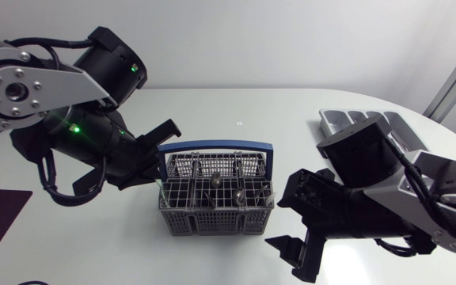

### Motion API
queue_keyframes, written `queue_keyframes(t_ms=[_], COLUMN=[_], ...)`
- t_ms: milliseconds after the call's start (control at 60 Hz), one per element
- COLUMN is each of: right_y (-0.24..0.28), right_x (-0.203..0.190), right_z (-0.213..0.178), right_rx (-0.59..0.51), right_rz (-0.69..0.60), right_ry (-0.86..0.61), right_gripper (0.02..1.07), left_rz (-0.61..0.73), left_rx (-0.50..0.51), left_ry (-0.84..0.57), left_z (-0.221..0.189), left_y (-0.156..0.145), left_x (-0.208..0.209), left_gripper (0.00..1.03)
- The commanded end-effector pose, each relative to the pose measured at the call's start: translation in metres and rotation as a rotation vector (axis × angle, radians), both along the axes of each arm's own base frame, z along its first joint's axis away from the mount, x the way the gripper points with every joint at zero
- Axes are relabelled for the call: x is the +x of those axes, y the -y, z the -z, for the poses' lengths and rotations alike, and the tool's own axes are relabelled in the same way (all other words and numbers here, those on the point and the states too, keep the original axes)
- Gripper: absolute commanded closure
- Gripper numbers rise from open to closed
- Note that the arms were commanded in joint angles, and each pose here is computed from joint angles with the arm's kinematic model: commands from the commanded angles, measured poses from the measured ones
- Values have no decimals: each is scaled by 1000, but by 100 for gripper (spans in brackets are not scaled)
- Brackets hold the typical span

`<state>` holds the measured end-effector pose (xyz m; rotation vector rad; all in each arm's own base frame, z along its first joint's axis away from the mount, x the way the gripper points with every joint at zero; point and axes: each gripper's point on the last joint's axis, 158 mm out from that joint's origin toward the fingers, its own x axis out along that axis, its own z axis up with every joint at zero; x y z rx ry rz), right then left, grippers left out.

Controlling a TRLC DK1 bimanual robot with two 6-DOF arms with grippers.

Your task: Unload the cutlery basket into the drawer organizer.

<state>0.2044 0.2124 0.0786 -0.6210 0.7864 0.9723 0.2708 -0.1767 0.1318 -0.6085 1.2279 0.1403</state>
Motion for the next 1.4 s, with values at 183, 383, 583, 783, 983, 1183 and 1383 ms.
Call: queue_keyframes(t_ms=[183,383,583,783,983,1183,1383], right_y=[2,1,2,2,3,2,-10], right_x=[-7,-9,-12,-14,-15,-16,-25], right_z=[11,10,8,5,0,-18,-45], right_rx=[-25,-28,-32,-27,-21,16,105], right_rz=[9,8,8,11,11,6,-56], right_ry=[-31,-30,-29,-20,-5,30,42], right_gripper=[14,14,14,14,14,14,14], left_rz=[7,7,4,4,9,125,325], left_rx=[-36,-46,-66,-93,-112,-135,-179], left_ry=[67,81,111,150,181,270,324], left_z=[-35,-47,-63,-78,-87,-103,-104], left_y=[-2,-5,-9,-10,-13,-1,32], left_x=[-2,-7,-11,-15,-21,-32,-41], left_gripper=[97,97,97,97,97,97,97])
